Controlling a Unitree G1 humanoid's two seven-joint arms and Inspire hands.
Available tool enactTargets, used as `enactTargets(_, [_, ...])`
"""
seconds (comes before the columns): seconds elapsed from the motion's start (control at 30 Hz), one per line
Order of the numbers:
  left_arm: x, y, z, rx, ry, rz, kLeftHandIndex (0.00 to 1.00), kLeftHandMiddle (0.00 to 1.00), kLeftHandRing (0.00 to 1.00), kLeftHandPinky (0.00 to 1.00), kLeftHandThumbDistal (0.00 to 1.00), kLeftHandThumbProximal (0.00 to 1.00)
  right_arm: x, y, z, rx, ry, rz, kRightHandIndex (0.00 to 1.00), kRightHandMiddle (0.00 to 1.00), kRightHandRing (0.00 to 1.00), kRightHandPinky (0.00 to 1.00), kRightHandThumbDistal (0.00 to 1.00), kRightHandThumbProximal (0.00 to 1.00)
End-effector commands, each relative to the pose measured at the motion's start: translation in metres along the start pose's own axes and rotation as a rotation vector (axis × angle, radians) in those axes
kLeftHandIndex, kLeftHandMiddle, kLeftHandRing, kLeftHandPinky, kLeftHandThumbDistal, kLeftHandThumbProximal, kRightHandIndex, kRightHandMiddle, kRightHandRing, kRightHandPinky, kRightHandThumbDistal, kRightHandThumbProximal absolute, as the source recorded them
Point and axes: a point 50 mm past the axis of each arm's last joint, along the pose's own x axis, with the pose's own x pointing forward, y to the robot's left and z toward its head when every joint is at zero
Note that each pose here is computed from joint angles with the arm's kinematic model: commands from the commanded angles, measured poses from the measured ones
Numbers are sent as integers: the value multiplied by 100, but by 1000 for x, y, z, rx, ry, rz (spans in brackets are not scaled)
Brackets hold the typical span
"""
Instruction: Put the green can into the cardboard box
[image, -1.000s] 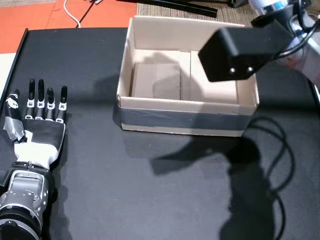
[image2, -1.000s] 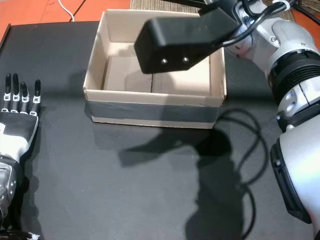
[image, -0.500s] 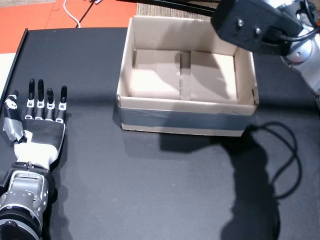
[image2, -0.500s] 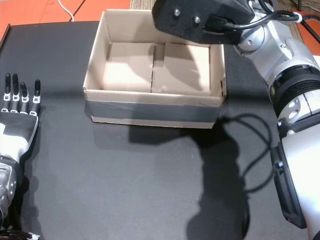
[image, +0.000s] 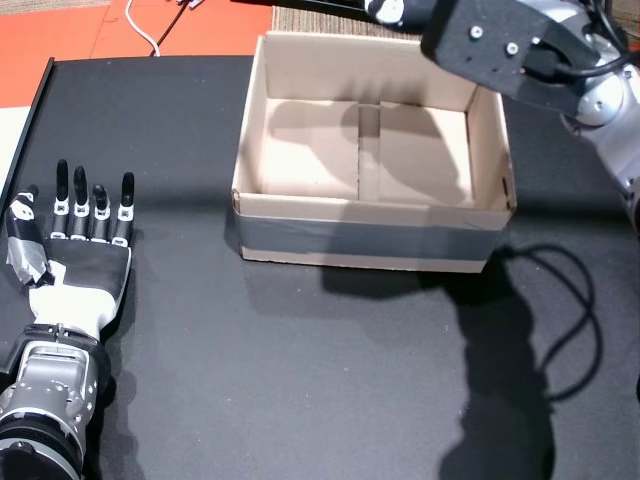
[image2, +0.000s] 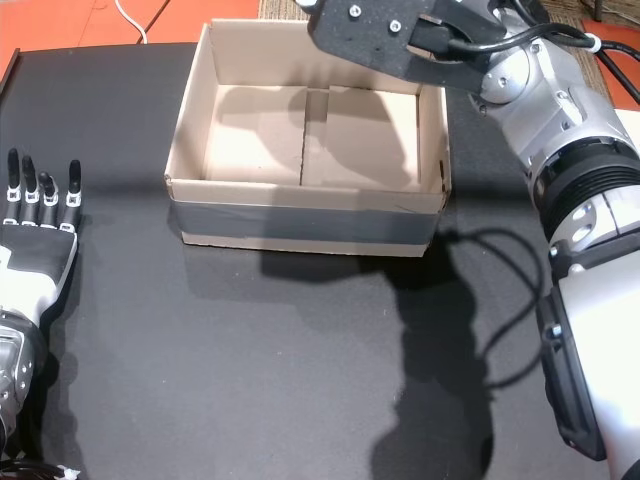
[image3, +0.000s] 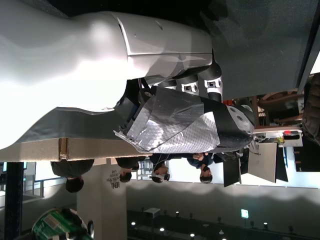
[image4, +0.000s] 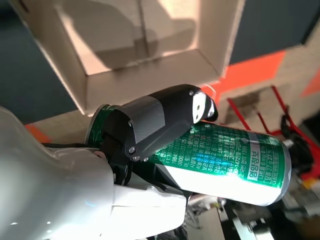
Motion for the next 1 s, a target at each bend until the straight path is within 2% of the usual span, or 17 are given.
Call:
enactTargets(0.0, [-9,19,-9,1,29,77,57,31,42,54,50,68,3,1,6,-41,-1,39,28,21,25,38,15,15])
enactTargets(0.03, [-9,19,-9,4,30,78,57,31,42,54,47,70,4,1,7,-58,6,60,39,25,28,40,16,19])
enactTargets(0.07, [-9,18,-9,8,29,88,55,29,40,51,47,72,6,2,9,-79,14,87,44,32,34,41,23,23])
enactTargets(0.1, [-8,18,-10,9,28,94,55,28,39,49,47,72,7,3,10,-90,22,109,47,36,38,42,23,25])
enactTargets(0.17, [-8,18,-11,6,28,92,55,29,41,51,48,71,8,4,13,-113,27,140,44,35,37,42,27,27])
enactTargets(0.2, [-8,17,-11,0,29,85,56,30,42,51,48,69,8,4,14,-136,23,146,47,37,37,42,28,29])
enactTargets(0.27, [-8,17,-12,-3,30,77,56,30,41,52,52,65,8,5,15,-159,12,153,60,39,37,41,26,33])
enactTargets(0.3, [-9,18,-12,-2,31,76,54,29,40,51,54,65,8,6,15,-153,10,154,58,36,34,40,27,33])
enactTargets(0.4, [-9,18,-13,0,35,82,52,27,37,49,53,65,8,8,15,-132,18,161,45,35,37,42,25,29])
enactTargets(0.47, [-9,18,-14,-1,35,79,54,30,38,49,55,63,8,10,14,-142,17,167,44,36,40,43,25,30])
enactTargets(0.57, [-8,17,-15,-5,38,73,56,31,40,54,54,63,7,13,14,-118,20,185,39,31,30,32,25,31])
enactTargets(0.67, [-9,17,-17,-12,40,66,56,31,41,60,54,62,7,18,14,-109,15,199,39,31,32,33,25,29])
enactTargets(0.83, [-9,17,-19,-19,33,69,55,31,38,55,55,62,6,24,15,-100,11,231,32,25,27,33,23,26])
enactTargets(0.9, [-9,17,-18,-19,32,66,56,32,40,55,54,63,7,25,15,-102,18,244,28,22,24,31,23,27])
enactTargets(0.97, [-9,17,-18,-18,30,62,55,31,39,54,62,59,7,25,15,-118,39,270,30,26,28,32,25,33])
